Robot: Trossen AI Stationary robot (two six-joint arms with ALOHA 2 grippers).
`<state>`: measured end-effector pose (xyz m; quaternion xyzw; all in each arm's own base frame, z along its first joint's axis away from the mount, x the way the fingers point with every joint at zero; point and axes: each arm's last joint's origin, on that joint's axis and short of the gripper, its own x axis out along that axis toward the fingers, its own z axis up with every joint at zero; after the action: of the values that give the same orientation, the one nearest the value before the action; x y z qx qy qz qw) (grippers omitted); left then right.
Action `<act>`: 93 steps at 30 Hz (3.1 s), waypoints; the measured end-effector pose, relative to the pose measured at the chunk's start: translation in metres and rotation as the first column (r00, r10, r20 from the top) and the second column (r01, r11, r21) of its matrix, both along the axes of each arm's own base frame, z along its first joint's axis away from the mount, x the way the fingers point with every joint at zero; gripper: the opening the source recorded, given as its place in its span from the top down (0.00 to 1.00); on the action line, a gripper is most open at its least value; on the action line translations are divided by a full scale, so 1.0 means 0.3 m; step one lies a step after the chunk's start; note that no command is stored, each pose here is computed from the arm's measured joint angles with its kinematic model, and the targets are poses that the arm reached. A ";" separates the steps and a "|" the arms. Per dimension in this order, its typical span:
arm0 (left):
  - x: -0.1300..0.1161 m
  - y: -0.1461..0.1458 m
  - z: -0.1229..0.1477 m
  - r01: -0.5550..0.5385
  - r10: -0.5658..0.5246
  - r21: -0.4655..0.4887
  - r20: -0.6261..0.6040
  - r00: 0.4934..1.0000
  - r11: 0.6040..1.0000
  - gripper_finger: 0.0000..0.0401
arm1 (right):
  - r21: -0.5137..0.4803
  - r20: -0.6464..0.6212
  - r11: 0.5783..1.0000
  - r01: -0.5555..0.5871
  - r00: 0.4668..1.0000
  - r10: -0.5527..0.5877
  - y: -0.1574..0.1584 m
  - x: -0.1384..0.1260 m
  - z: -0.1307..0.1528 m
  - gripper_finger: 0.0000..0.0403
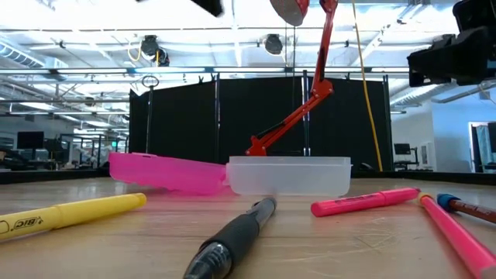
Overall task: Pick & place school supplies into a supply box
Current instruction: Put the pink pen into the pink supply box
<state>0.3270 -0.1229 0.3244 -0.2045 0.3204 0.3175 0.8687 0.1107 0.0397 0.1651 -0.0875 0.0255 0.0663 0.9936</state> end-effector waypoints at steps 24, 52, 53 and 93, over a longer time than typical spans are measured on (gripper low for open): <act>-0.532 0.280 -0.239 0.431 -0.681 0.579 0.329 0.654 0.693 0.99 | 0.000 0.056 1.000 -0.001 0.998 0.001 0.000 0.001 0.018 1.00; -0.742 0.391 -0.474 0.516 -0.830 0.666 0.315 0.461 0.539 0.99 | 0.107 -0.008 0.980 0.167 0.986 -0.167 -0.010 0.014 0.001 1.00; -0.742 0.391 -0.477 0.506 -0.819 0.659 0.333 0.467 0.556 0.98 | 0.102 -0.022 0.979 0.174 0.985 -0.173 -0.010 0.016 -0.003 1.00; -0.737 0.410 -0.464 0.335 -0.720 0.699 0.371 0.586 0.632 0.89 | -0.066 -0.896 0.973 -0.223 0.442 0.040 0.446 0.809 0.110 0.91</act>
<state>0.1058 0.0000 0.1853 0.0777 -0.0457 0.0208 0.9957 0.3535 0.1735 0.1981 -0.1280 0.5398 0.1768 0.8130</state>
